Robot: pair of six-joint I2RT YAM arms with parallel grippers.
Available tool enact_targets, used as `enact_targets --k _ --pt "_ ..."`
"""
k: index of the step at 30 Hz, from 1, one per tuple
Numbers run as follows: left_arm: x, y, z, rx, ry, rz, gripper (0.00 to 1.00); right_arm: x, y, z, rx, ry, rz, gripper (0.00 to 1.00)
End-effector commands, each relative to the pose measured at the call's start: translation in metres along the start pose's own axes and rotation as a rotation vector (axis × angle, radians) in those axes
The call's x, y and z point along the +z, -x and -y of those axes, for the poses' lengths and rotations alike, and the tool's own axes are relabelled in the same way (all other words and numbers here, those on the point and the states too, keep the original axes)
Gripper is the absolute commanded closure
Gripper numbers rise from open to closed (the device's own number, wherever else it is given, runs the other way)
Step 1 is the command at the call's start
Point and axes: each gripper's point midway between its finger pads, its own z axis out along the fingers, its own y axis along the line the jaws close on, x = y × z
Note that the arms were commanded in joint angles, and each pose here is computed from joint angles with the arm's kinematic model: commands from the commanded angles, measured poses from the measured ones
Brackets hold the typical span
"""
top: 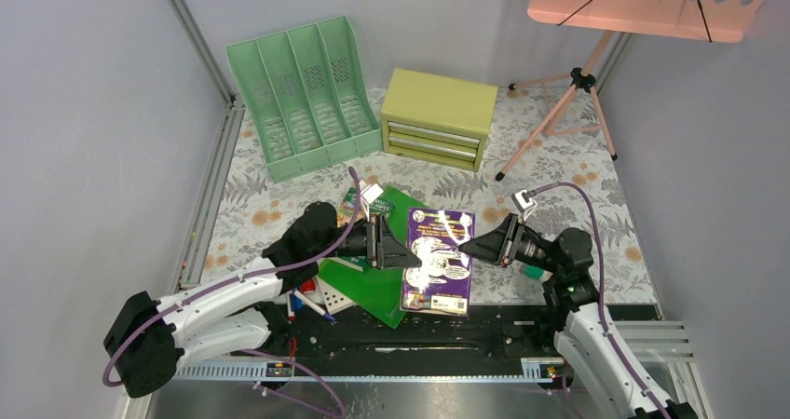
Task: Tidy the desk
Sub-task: Pick up the book from the center of the board.
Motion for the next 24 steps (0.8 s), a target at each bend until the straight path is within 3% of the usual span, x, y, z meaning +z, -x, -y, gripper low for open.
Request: enact_targets --k 1,13,15,19,20,22,24 --pt "-0.003 0.012 0.04 0.089 -0.115 0.014 0.53 0.001 0.006 -0.021 -0.096 0.041 0.002 1.0" --pt "0.011 0.017 0.055 0.098 -0.148 -0.009 0.56 -0.003 -0.005 -0.029 -0.122 0.072 -0.05 1.0" --pt "0.014 0.017 0.058 0.102 -0.158 -0.011 0.64 -0.004 -0.006 -0.031 -0.124 0.076 -0.057 1.0" --pt "0.014 0.02 0.058 0.101 -0.148 0.003 0.92 -0.004 -0.006 -0.029 -0.117 0.069 -0.054 1.0" --pt "0.014 0.022 0.059 0.103 -0.141 0.011 0.98 -0.004 -0.006 -0.028 -0.116 0.066 -0.051 0.96" --pt "0.012 0.024 0.052 0.1 -0.087 0.03 1.0 -0.003 -0.005 -0.025 -0.104 0.053 -0.039 0.79" --pt "0.007 0.03 0.048 0.11 -0.033 0.068 1.0 -0.003 -0.004 -0.021 -0.094 0.047 -0.022 0.54"
